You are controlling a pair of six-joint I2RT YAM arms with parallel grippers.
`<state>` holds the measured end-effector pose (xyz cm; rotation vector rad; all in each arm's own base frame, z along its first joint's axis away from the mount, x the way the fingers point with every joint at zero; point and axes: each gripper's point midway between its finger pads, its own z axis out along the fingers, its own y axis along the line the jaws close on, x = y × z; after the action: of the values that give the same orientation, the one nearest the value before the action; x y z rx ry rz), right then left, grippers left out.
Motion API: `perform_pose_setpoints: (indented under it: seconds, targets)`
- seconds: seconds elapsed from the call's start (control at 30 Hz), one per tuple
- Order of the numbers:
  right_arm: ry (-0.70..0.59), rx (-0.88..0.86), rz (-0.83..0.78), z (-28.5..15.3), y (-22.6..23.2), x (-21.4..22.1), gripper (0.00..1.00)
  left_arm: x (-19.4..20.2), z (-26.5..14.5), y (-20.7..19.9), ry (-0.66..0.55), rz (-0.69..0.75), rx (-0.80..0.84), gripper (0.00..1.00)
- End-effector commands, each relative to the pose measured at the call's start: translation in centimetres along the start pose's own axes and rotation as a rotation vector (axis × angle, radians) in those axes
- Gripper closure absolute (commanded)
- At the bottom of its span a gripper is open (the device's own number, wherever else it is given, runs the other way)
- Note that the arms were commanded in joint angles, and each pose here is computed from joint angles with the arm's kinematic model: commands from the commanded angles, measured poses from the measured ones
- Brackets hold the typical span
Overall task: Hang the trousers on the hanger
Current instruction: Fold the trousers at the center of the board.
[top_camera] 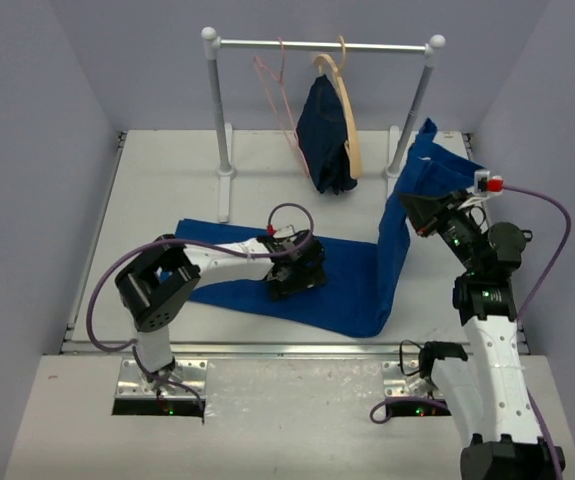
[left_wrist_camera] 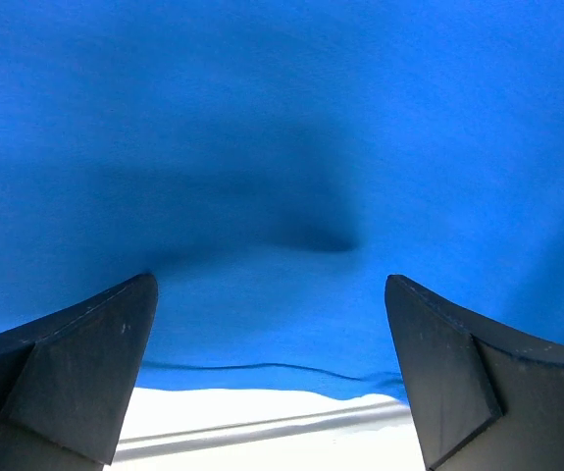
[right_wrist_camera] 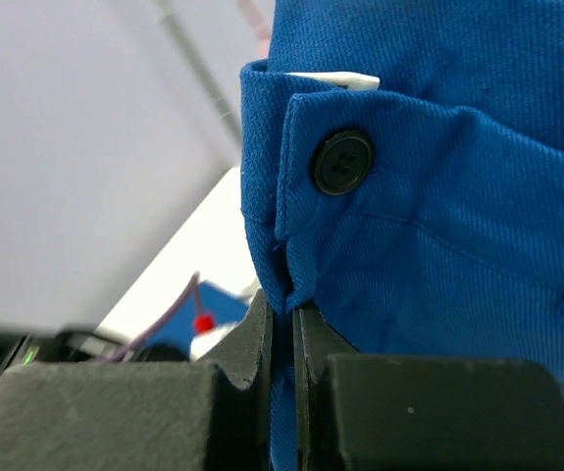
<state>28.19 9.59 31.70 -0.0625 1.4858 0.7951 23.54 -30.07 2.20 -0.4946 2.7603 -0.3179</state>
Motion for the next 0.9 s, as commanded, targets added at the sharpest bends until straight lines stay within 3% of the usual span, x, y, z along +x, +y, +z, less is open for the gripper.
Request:
perform_pose_setpoints:
  seconds: [0.0,0.17,0.5,0.87]
  targets:
    - [-0.063,-0.31,-0.192,0.7,8.2,-3.1,1.0,-5.1,-3.6,5.2,-0.093,-0.051,-0.052,0.0]
    - [-0.009,-0.435,-0.223,2.1,11.3,-1.1,1.0,-7.9,-7.3,8.1,-0.193,-0.083,-0.049,0.0]
    - [0.043,-0.518,-0.252,7.2,17.7,6.0,1.0,-13.0,-11.3,22.6,-0.328,-0.566,-0.237,0.0]
    - [0.125,-0.428,-0.312,14.1,19.7,16.3,1.0,-15.2,-14.3,27.1,-0.408,-0.546,-0.265,0.0]
